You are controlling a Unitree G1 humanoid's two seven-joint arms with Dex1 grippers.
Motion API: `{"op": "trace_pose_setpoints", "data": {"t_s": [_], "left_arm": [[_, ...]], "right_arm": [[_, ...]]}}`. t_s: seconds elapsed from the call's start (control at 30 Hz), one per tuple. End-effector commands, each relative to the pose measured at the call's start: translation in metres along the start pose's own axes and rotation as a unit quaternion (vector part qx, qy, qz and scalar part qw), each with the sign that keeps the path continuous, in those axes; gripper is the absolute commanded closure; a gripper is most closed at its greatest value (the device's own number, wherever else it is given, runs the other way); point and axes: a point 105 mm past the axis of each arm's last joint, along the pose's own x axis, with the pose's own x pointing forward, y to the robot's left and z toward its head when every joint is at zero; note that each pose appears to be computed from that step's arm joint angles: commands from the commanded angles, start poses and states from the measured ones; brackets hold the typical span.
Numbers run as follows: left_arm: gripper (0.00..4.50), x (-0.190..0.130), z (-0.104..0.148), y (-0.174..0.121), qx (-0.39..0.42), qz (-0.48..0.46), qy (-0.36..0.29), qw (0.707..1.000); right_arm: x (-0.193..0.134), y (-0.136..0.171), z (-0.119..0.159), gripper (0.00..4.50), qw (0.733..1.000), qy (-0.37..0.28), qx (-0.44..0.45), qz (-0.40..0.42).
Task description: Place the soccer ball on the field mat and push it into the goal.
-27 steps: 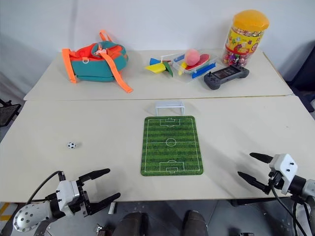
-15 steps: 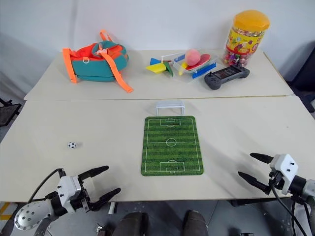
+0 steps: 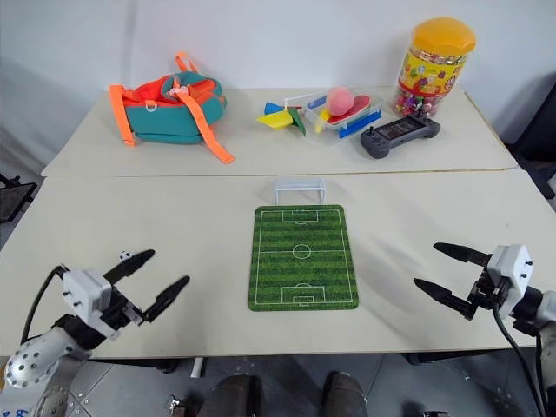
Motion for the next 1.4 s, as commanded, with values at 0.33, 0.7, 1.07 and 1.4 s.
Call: {"op": "trace_pose_setpoints", "data": {"t_s": [0.33,0.7,1.07,1.4], "left_arm": [[0.01,0.008,0.000,0.074,-0.072,0.283,0.037,0.956],[0.01,0.002,-0.042,0.067,-0.103,0.300,0.156,0.935],[2.80,0.021,-0.054,0.071,-0.091,0.262,0.160,0.947],[3.64,0.032,-0.041,0.050,-0.065,0.187,0.139,0.970]], "right_arm": [[0.010,0.001,0.002,0.00,1.000,0.004,-0.009,0.002],[0.009,0.002,0.002,0.00,1.000,0.015,-0.006,-0.003],[0.007,0.003,0.009,0.00,1.000,0.008,0.002,0.016],[0.007,-0.001,0.011,0.00,1.000,0.001,0.000,0.011]]}}
